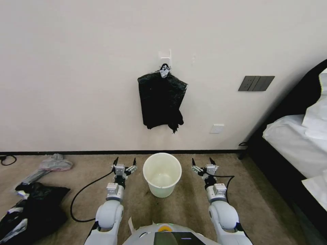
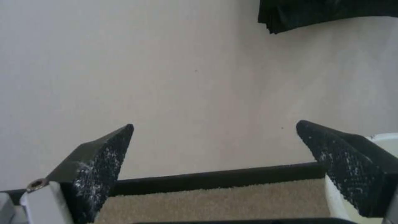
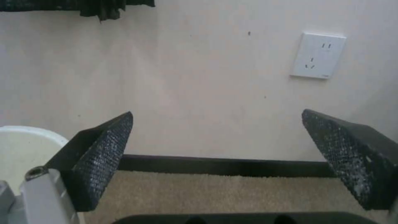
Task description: Place a trash bag onto the trash bin.
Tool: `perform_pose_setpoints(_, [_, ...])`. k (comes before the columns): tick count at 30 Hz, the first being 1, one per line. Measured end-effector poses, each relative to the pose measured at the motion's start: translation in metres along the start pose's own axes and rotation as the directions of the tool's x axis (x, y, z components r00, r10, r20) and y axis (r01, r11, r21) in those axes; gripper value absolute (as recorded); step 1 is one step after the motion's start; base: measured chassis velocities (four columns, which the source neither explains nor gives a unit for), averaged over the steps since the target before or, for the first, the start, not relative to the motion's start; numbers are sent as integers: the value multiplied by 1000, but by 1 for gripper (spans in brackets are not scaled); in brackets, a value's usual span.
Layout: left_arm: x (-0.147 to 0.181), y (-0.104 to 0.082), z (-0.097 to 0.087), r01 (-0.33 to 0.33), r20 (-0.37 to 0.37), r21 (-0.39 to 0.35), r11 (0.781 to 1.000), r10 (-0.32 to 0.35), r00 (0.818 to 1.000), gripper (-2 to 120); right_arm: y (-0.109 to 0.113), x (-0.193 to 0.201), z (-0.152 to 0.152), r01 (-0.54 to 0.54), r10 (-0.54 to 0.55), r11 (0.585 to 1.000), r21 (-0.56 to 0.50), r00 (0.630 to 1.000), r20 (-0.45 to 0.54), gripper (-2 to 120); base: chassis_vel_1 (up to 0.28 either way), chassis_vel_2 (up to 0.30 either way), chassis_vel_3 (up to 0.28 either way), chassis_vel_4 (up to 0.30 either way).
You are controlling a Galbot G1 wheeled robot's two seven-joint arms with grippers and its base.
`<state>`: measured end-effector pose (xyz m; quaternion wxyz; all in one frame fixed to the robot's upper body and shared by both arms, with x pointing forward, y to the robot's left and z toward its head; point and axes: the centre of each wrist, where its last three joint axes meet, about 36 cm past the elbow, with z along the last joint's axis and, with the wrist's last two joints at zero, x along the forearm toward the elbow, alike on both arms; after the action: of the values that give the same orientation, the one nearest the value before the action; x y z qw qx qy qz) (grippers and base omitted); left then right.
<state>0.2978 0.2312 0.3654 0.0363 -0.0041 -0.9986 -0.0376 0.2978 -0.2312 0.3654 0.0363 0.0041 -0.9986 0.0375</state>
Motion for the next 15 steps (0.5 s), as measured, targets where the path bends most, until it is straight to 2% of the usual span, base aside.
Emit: perform_pose_setpoints(15, [0,0,0,0,0,0,1000,0,1000,100,0,0,0,0,0,1000,0,1000,0,100,0,0,0,0])
